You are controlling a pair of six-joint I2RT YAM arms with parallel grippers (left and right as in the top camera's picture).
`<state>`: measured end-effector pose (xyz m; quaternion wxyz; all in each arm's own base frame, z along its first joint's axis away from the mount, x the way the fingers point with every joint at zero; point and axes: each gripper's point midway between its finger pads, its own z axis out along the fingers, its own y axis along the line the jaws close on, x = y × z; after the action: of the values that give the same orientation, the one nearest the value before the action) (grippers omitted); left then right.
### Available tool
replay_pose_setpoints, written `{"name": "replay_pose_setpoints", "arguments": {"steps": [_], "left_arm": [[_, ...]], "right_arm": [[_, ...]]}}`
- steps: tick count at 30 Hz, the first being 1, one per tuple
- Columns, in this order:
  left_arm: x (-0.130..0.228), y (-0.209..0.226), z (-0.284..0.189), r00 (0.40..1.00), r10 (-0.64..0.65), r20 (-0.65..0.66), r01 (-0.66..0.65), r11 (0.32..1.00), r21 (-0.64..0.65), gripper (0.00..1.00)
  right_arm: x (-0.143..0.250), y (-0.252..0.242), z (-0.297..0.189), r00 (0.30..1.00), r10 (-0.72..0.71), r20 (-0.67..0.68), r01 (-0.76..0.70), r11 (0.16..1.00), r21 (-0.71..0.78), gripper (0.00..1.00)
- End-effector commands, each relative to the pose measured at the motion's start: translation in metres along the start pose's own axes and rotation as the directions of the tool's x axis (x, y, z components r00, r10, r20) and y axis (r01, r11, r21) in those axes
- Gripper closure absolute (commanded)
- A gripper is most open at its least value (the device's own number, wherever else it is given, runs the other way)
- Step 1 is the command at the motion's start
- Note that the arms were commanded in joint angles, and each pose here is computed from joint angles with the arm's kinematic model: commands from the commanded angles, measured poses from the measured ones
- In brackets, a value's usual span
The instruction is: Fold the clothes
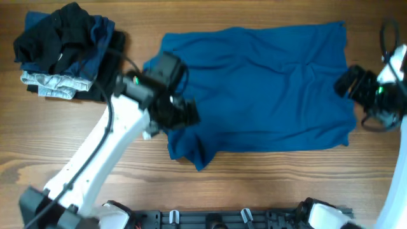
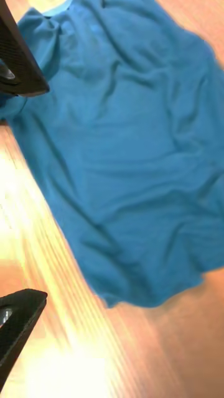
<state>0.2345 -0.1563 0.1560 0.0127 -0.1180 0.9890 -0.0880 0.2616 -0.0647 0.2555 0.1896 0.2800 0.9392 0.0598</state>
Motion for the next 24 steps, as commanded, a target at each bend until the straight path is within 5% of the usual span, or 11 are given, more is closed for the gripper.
{"name": "replay_pose_setpoints", "arguments": {"steps": [1,9,24], "left_arm": [[0.046,0.012,0.041,0.988,-0.051,-0.145,0.048,0.998,-0.027,0.02],[0.095,0.011,0.087,0.958,-0.024,-0.285,0.027,1.000,0.006,0.08],[0.050,0.026,0.142,0.999,0.046,0.004,-0.045,0.992,-0.119,0.53]], "right_arm": [[0.042,-0.023,0.032,0.987,0.130,-0.095,-0.123,0.989,0.079,0.00],[0.097,-0.047,0.108,0.956,0.211,-0.205,-0.187,0.973,0.133,0.00],[0.073,-0.034,0.115,0.970,0.211,-0.122,-0.206,0.977,0.049,0.00]]}}
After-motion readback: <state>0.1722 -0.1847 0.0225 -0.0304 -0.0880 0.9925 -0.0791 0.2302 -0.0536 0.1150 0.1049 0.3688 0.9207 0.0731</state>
